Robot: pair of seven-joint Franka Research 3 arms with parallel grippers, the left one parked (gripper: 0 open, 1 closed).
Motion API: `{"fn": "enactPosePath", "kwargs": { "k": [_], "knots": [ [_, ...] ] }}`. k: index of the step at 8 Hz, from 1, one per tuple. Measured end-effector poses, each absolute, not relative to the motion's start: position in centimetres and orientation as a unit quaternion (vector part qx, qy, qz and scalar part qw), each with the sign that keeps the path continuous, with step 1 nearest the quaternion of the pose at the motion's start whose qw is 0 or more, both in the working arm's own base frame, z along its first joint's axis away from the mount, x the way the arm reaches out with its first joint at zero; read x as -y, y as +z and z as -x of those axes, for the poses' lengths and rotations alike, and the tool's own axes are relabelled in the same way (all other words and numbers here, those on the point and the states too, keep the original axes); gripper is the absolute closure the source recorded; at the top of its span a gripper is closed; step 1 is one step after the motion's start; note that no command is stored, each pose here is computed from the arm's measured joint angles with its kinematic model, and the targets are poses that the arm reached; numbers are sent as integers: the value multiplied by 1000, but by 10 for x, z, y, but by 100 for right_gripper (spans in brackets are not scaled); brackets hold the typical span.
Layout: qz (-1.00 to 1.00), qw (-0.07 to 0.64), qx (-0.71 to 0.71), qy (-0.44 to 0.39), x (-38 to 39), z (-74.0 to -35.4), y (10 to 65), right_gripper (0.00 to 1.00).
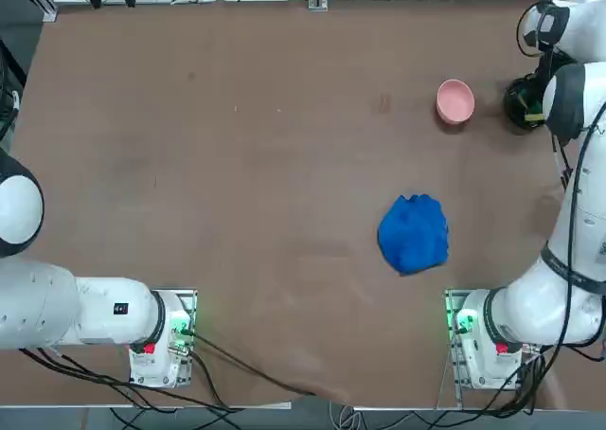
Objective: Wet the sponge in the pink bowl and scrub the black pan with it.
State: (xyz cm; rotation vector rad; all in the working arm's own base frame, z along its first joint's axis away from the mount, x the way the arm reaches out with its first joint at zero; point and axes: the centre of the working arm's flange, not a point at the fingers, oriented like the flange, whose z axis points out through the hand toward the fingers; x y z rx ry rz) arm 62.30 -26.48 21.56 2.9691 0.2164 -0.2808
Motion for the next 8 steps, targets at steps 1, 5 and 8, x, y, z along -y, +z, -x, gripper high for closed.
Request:
{"fn": "enactPosePath", "kwargs": {
  "k": [1,5,8],
  "knots": [
    [-990,81,-77,-89,277,-622,213,93],
    [-993,60,-89,-54,259,-647,220,93],
    [-992,23,-99,-76,226,-652,215,93]
  ]
}}
